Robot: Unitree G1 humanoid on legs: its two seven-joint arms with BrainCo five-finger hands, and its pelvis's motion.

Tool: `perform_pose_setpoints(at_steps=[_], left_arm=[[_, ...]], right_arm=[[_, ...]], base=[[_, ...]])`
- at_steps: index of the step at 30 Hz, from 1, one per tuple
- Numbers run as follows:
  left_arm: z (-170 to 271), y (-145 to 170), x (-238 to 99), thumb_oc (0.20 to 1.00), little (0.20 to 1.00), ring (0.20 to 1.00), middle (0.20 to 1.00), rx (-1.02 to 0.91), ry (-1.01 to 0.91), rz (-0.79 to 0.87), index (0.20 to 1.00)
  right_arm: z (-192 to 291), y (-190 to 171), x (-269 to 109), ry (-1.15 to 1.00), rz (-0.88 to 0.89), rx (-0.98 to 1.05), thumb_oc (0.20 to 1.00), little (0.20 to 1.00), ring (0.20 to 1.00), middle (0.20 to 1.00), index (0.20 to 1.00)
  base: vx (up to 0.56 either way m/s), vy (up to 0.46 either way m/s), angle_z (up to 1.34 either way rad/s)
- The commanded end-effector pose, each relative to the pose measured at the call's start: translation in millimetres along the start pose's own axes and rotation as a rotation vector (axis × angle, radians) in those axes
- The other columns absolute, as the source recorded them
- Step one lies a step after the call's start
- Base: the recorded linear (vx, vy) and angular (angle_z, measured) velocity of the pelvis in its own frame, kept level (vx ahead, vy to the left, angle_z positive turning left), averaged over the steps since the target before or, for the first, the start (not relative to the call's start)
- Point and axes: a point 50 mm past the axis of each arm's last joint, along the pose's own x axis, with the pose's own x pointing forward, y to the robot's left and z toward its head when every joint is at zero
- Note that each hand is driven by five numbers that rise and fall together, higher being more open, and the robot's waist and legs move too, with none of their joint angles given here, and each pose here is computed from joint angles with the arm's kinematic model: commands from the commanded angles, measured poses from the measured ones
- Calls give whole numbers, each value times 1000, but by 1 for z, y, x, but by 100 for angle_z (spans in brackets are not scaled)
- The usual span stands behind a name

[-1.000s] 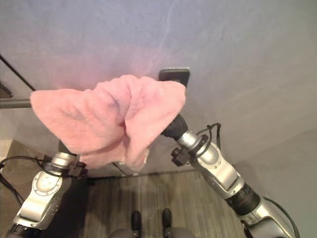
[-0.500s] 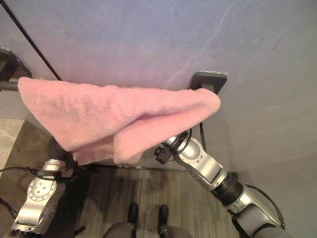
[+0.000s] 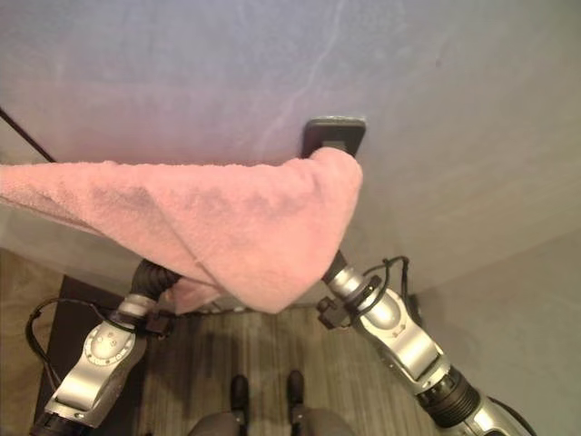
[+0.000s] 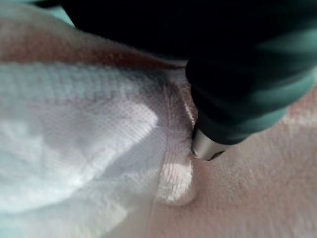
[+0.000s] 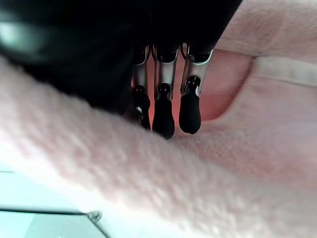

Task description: Put brush and paste in cup on sink, flatten towel.

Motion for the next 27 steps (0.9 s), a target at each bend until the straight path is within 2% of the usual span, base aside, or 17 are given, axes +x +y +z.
perform_pose_setpoints(at_steps=[1, 3, 6, 11, 16, 18, 20, 22, 27], left_arm=[[7, 16, -8, 200, 200, 200, 200, 60, -38, 69, 200], [6, 29, -16, 200, 200, 200, 200, 14, -45, 180, 200], [22, 37, -17, 200, 200, 200, 200, -9, -125, 231, 200], [57, 43, -26, 200, 200, 200, 200, -97, -297, 263, 200], [65, 44, -34, 200, 200, 200, 200, -134, -321, 261, 200], [55, 44, -35, 200, 200, 200, 200, -156, -272, 251, 200], [15, 40, -29, 200, 200, 200, 200, -160, -93, 259, 200], [27, 42, -21, 200, 200, 200, 200, -32, -123, 183, 200], [3, 51, -24, 200, 200, 200, 200, 53, -8, 210, 200]], right_arm=[[28, 15, 18, -198, 27, 40, 200, 200, 200, 200, 200], [36, 23, 30, -243, 69, 44, 200, 200, 200, 200, 200], [48, 29, 43, -303, 110, 47, 200, 200, 200, 200, 200], [74, 43, 54, -420, 210, 82, 200, 200, 200, 200, 200], [80, 47, 49, -448, 243, 121, 200, 200, 200, 200, 200], [77, 45, 44, -437, 236, 107, 200, 200, 200, 200, 200], [50, 43, 46, -305, 203, 104, 200, 200, 200, 200, 200], [40, 37, 43, -256, 162, 24, 200, 200, 200, 200, 200], [28, 32, 34, -209, 112, 49, 200, 200, 200, 200, 200]], base=[[23, -5, -17], [29, -10, -15], [6, -2, -1], [2, -14, 9], [-6, -4, 22], [-17, 14, 14], [-27, 20, 6], [-30, 52, 7], [9, 51, 14]])
